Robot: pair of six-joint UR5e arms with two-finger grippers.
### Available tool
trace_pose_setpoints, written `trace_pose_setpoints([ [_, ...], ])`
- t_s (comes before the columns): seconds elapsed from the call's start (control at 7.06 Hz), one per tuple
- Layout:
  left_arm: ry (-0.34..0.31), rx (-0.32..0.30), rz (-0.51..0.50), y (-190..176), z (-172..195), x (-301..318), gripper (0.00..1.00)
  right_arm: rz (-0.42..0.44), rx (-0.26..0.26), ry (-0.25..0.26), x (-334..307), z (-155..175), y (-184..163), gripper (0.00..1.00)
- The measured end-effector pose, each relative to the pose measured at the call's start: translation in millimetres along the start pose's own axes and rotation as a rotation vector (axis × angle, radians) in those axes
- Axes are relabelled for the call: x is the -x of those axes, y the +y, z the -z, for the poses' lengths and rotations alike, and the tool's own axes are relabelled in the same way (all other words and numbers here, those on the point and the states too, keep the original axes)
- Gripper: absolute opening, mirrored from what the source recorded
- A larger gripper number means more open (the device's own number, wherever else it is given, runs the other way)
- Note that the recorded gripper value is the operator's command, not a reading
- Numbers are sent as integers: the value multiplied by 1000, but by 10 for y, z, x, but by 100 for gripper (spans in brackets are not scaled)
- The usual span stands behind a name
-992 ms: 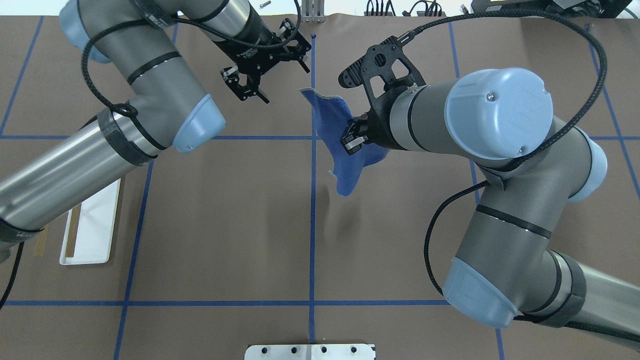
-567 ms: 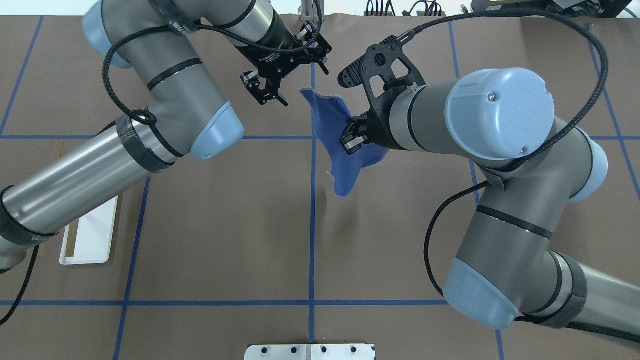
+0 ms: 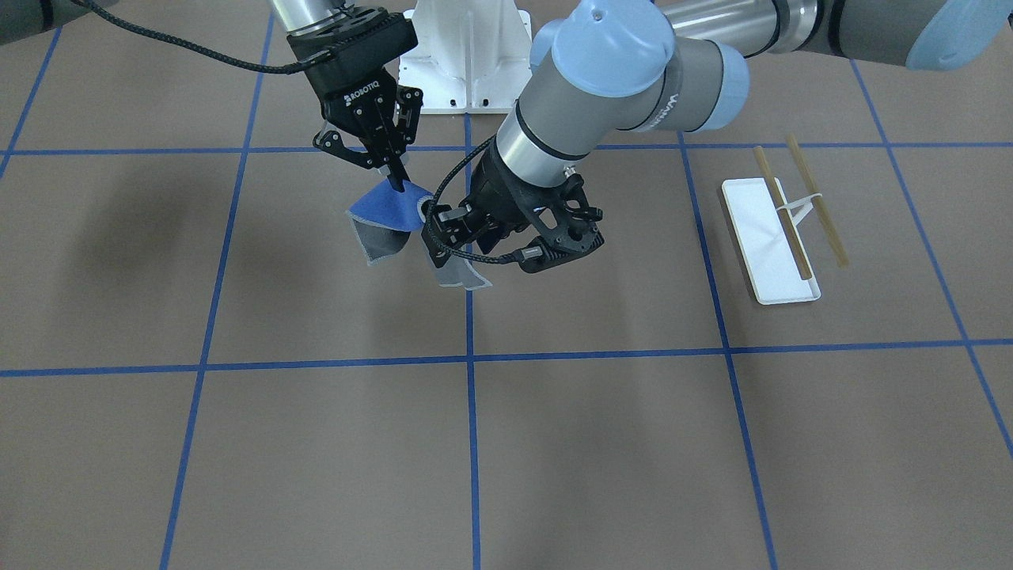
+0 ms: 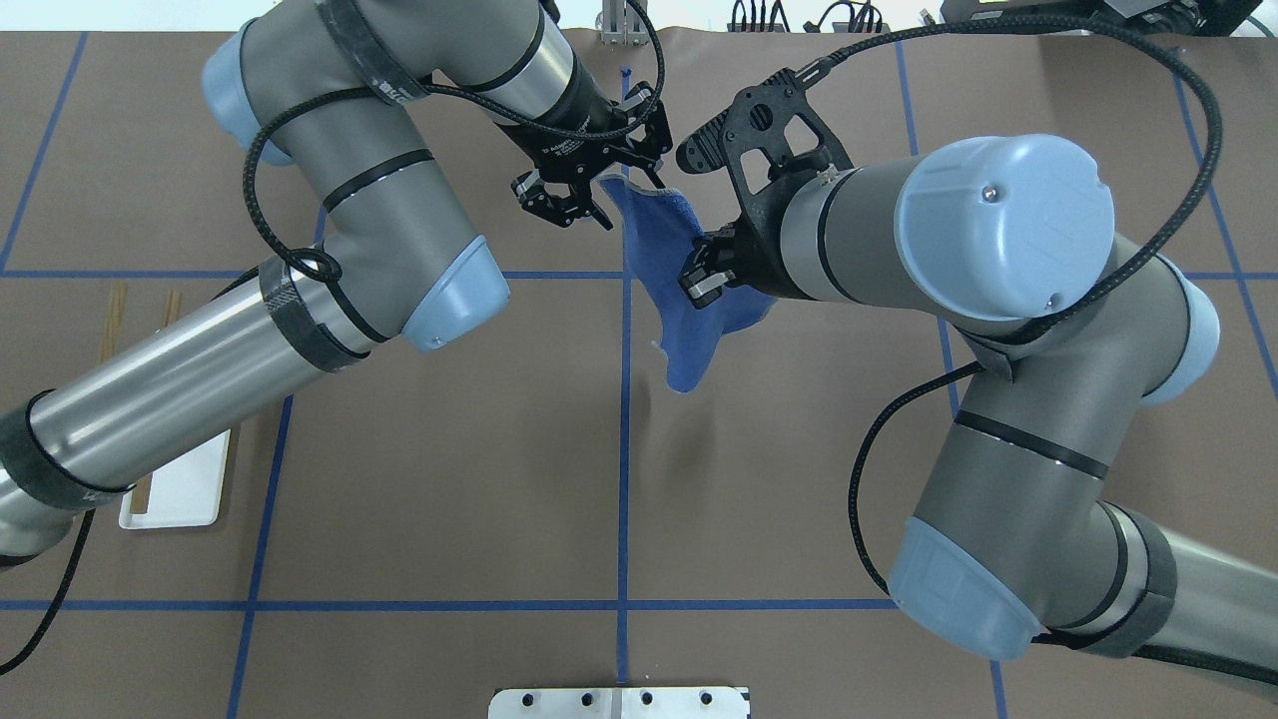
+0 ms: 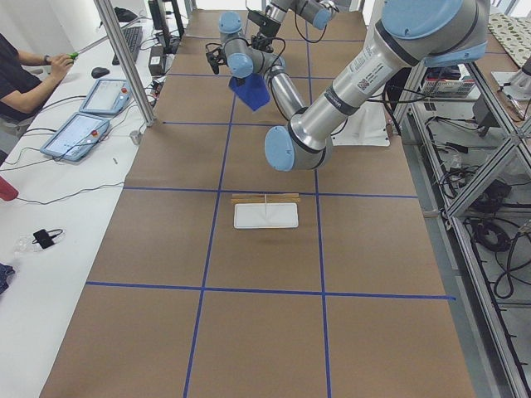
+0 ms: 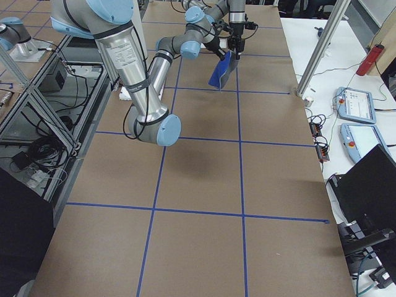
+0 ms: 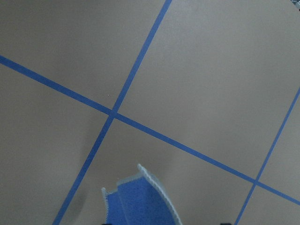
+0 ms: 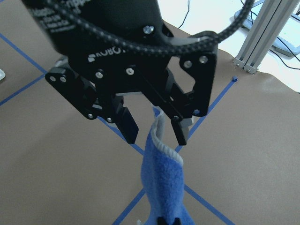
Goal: Hang towel on rack
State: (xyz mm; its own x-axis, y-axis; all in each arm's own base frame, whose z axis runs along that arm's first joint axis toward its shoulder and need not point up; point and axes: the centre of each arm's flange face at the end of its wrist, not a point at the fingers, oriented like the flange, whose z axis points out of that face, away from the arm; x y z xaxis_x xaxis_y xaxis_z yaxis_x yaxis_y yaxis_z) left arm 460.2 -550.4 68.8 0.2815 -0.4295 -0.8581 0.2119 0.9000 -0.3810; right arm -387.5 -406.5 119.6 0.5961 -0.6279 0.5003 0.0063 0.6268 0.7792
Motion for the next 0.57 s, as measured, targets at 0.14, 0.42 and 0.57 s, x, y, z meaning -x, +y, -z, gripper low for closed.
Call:
trace_pose_setpoints([
  [0.14, 3, 0, -10, 6, -4, 3, 0, 1, 2, 0, -3, -3, 6, 0],
  [0.42, 5, -3, -13, -17, 3, 13, 0, 2, 6, -2, -12, -15, 23, 98],
  [0.57, 6, -4, -10, -28, 16, 11, 0, -4, 7, -1, -32, -16, 41, 100],
])
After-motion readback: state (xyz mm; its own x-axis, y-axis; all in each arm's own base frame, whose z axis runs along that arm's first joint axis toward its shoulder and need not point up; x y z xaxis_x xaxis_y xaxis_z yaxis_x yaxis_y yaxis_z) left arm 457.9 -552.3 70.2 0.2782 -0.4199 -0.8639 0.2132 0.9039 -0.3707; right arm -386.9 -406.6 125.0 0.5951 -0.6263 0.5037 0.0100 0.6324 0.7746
